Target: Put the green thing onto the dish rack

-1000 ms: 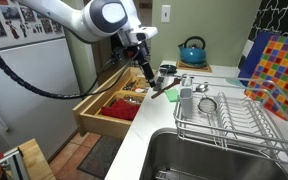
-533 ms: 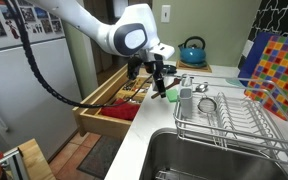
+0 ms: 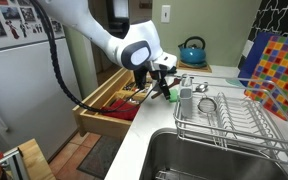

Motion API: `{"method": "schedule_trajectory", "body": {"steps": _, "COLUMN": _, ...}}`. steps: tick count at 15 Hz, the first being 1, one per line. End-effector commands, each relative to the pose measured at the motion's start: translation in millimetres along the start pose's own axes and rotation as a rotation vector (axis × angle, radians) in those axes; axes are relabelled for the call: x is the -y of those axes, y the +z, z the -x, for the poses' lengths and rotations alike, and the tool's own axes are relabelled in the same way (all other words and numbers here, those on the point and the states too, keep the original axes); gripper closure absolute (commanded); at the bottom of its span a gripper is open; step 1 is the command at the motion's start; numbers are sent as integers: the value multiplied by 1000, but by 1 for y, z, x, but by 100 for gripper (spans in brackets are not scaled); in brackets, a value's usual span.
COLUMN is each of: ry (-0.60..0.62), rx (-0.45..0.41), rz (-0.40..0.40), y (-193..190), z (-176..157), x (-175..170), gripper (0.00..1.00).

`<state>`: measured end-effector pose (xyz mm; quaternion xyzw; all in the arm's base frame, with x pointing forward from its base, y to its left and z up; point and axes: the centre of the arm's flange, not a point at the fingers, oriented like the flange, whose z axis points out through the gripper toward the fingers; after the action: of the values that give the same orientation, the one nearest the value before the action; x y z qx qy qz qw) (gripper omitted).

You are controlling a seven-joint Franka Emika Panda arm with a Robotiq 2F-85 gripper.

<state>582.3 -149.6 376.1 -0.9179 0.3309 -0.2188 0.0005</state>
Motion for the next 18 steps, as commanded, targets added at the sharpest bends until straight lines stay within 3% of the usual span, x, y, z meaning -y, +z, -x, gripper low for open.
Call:
{"method": "schedule_trajectory", "body": {"steps": 1, "ry": -22, "rx": -24, "rz": -17, "y": 21, "z": -14, "x": -2, "gripper": 0}}
{"method": "schedule_trajectory", "body": {"steps": 14, "ry": -86, "rx": -6, "rz": -28, "y": 59, "z": -28, "x": 4, "gripper": 0}}
{"method": "schedule_trajectory", "body": {"steps": 16, "ry": -94, "rx": 2, "rz": -23, "y": 63, "z": -28, "x": 3, "gripper": 26}}
{"method": "schedule_trajectory", "body": {"steps": 18, "ry": -99, "rx": 1, "rz": -24, "y": 62, "z": -30, "x": 4, "gripper": 42}}
